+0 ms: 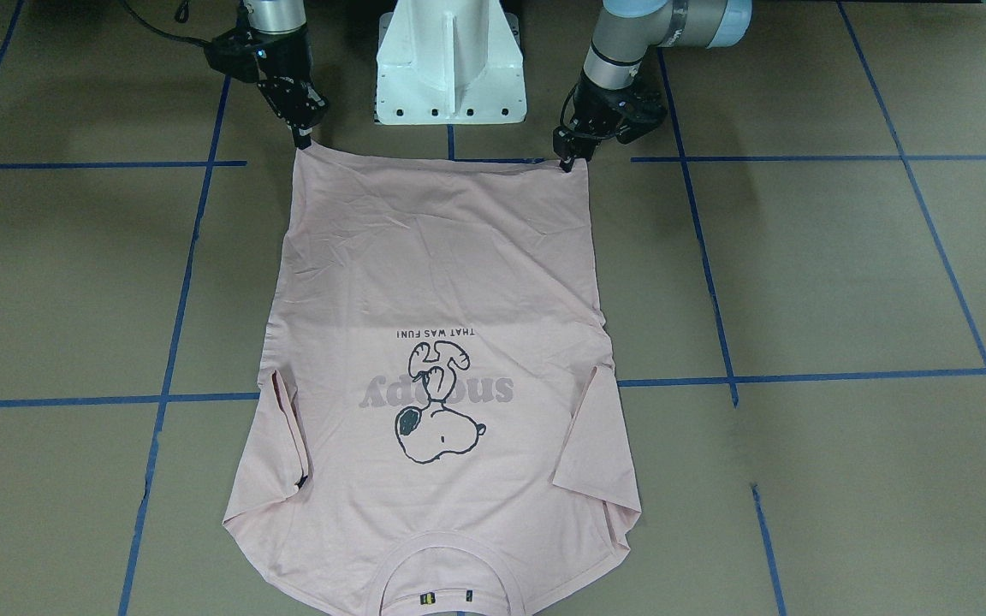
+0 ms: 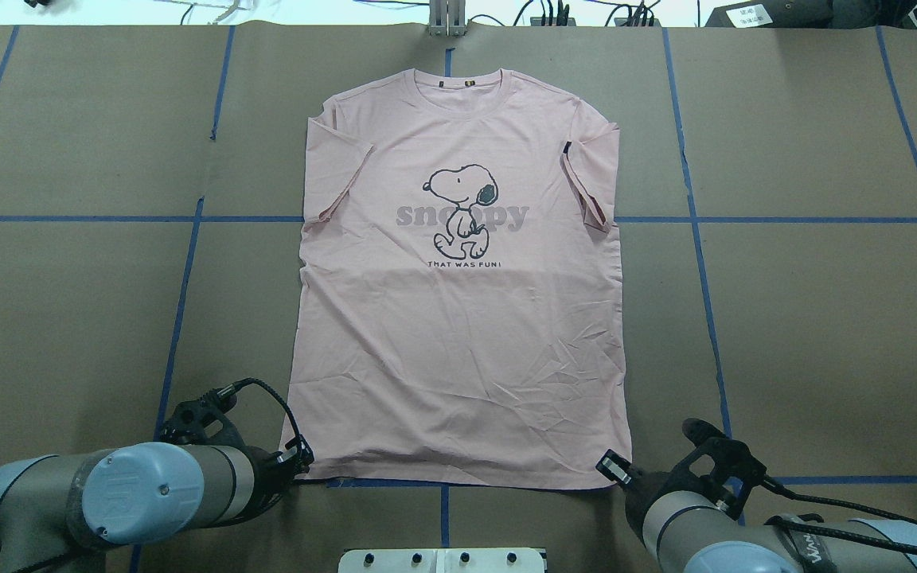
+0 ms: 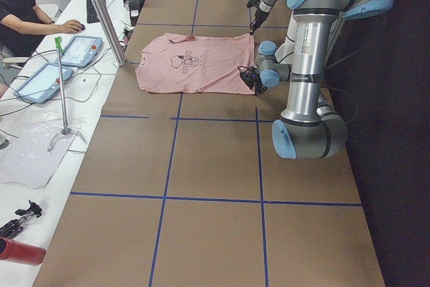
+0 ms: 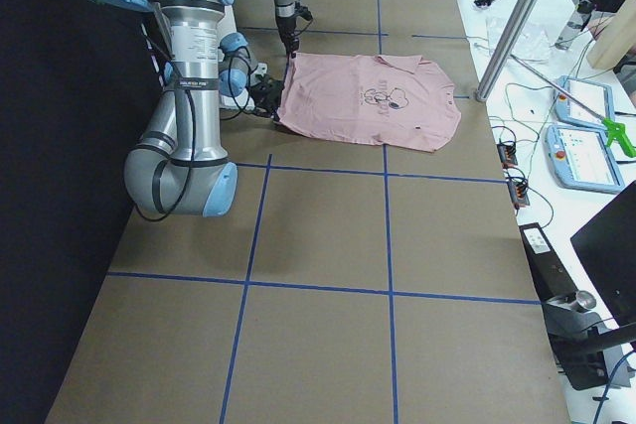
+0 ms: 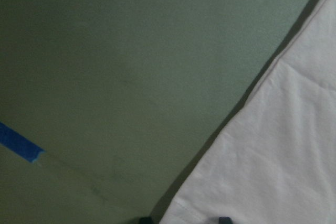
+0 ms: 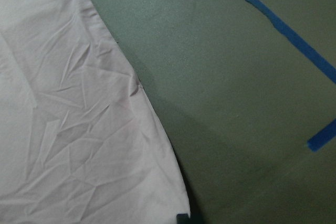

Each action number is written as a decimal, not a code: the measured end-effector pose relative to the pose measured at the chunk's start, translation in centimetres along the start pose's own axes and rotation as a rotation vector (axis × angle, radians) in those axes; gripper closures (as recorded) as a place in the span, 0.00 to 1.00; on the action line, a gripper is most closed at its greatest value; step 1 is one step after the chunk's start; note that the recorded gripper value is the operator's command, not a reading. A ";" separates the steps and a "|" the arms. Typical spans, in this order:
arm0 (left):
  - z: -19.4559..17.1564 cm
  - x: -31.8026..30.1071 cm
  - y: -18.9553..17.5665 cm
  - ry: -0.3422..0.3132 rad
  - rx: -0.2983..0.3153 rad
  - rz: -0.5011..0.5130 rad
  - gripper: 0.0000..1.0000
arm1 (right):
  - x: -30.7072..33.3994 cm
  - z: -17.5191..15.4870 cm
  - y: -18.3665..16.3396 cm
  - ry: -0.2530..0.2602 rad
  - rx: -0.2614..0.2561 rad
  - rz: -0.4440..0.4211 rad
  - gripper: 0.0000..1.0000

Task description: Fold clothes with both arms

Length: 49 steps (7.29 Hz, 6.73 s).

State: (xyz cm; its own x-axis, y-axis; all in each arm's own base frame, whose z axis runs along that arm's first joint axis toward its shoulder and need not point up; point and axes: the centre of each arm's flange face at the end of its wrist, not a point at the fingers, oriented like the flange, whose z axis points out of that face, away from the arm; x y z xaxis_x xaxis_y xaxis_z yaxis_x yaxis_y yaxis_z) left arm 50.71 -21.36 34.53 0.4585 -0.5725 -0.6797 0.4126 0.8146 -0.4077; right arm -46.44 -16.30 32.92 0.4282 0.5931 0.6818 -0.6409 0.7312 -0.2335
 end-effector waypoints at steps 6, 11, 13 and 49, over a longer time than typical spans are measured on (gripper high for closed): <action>-8.9 1.0 4.2 0.012 -0.063 -0.045 1.00 | 2.2 -4.5 -1.1 -0.005 -0.064 -0.018 1.00; -13.9 7.2 0.1 0.096 0.030 -0.063 1.00 | -4.6 -9.3 -9.6 -0.121 -0.038 0.015 1.00; -12.0 13.9 -6.6 0.134 0.190 0.018 1.00 | -11.4 -5.5 -14.0 -0.089 0.060 -0.035 1.00; -2.4 23.4 -30.0 0.355 0.556 0.123 0.45 | -11.6 11.8 -17.1 0.017 -0.020 -0.096 1.00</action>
State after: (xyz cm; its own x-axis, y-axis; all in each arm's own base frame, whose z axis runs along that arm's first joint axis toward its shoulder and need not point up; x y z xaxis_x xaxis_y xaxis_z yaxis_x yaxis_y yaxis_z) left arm 47.23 -58.95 29.39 0.2808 -0.3359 -0.8991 0.7615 0.6481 -0.0042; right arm -47.97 -39.68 37.23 0.4984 0.5253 0.6897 -0.5832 0.7918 -0.1816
